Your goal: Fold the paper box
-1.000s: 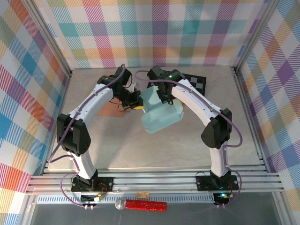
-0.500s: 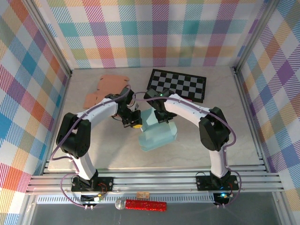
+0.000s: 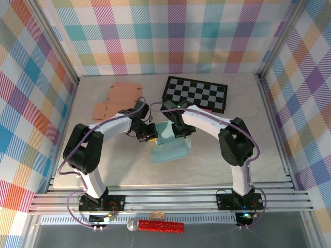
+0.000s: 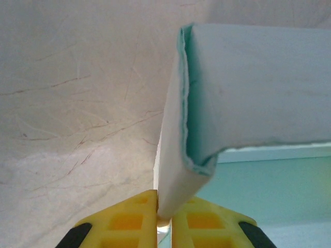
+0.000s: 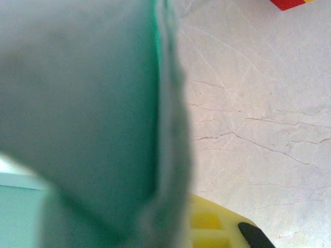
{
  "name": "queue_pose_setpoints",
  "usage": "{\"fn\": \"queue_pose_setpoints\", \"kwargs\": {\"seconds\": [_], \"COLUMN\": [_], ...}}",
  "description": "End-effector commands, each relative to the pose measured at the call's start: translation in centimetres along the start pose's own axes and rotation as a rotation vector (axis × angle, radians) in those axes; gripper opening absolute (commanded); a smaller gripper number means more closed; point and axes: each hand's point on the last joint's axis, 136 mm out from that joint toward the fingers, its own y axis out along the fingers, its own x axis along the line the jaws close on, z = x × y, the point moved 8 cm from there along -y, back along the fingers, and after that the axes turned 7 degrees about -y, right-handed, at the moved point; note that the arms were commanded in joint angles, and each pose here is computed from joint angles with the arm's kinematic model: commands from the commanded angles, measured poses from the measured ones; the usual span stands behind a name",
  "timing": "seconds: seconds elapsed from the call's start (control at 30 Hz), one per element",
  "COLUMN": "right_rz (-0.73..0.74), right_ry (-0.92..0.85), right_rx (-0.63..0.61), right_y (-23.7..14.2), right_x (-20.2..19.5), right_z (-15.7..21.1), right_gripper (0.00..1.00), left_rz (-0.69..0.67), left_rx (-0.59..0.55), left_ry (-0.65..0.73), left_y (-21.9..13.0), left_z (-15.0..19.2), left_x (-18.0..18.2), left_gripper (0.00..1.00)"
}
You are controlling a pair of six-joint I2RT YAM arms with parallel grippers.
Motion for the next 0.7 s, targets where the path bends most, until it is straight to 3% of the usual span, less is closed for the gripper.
{"fn": "queue_pose_setpoints", "kwargs": {"seconds": [0.0,0.4,0.5,0.67], "right_rz": [-0.030,-0.041,-0.045,-0.051], "right_ry": [0.027,0.030,0.033,0.037], "right_rx": [0.021,0.045,0.055,0.057], "right_y": [-0.3,0.1,0.2,0.1], "right_x": [0.2,0.0,0.1,0.1], "right_z": [0.2,0.1,0.1,0.1], "right_gripper": [0.00,0.00,0.00,0.00], "left_rz": [-0.058,-0.089,-0.111,-0.243], "left_rx": [-0.024,-0.043,-0.054,-0.076], "left_ry": [-0.024,-0.003,0.008,0.014], "left_y": [1.5,1.6,1.5,1.1], "left_z": [0.0,0.4,0.6,1.0], "left_x": [0.8,0.5,0.2,-0.4], "left_gripper": [0.12,0.12,0.00,0.00]}}
